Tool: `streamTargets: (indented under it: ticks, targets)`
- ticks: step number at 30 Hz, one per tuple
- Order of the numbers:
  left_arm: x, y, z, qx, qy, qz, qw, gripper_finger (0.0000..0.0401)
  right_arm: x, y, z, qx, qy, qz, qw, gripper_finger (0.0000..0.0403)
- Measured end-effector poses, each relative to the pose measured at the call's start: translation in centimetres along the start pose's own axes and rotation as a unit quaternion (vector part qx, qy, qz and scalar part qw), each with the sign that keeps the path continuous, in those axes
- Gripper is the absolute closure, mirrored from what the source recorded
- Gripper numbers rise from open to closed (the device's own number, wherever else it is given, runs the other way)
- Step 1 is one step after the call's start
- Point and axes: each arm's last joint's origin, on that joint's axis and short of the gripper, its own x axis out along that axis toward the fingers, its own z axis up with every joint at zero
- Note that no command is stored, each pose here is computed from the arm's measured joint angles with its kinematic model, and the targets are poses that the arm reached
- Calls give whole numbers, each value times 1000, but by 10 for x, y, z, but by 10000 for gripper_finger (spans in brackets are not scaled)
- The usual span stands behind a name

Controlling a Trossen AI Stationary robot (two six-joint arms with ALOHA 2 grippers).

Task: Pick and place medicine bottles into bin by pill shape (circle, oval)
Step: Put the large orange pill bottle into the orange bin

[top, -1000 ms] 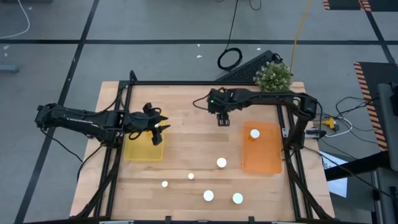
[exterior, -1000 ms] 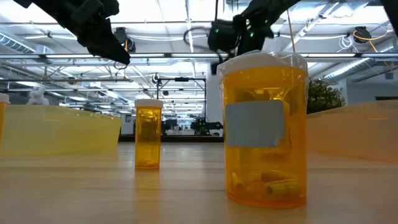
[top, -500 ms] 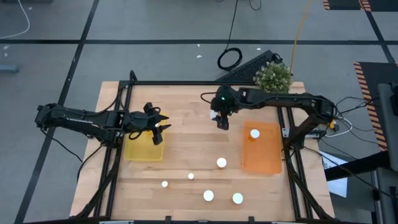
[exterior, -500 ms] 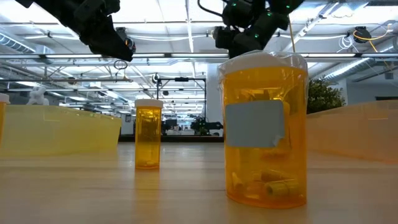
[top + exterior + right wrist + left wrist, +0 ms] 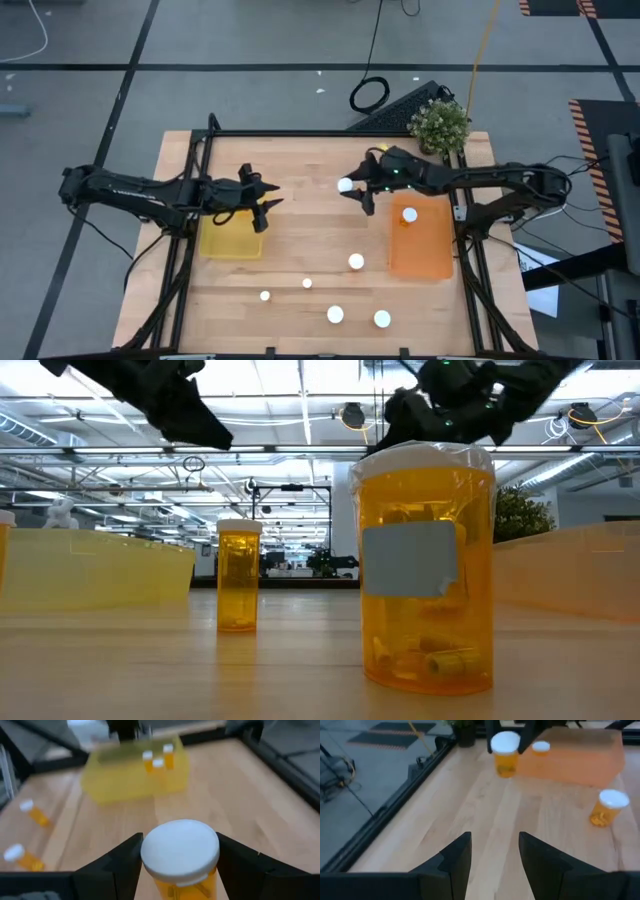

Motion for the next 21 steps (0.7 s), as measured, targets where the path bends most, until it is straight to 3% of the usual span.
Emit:
streamTargets:
  ticks: [5,13,21]
  targets:
    - [15,-6,4,28,-22,0,999,233,-12,2,-9,11,-87,8,996,181]
    - [45,-17,3,61,-44,-1,997,223,-20,4,-12,29,-154,19,987,181]
    - [66,-20,5,45,-78,-11,996,127,-22,7,-5,20,-192,27,981,181]
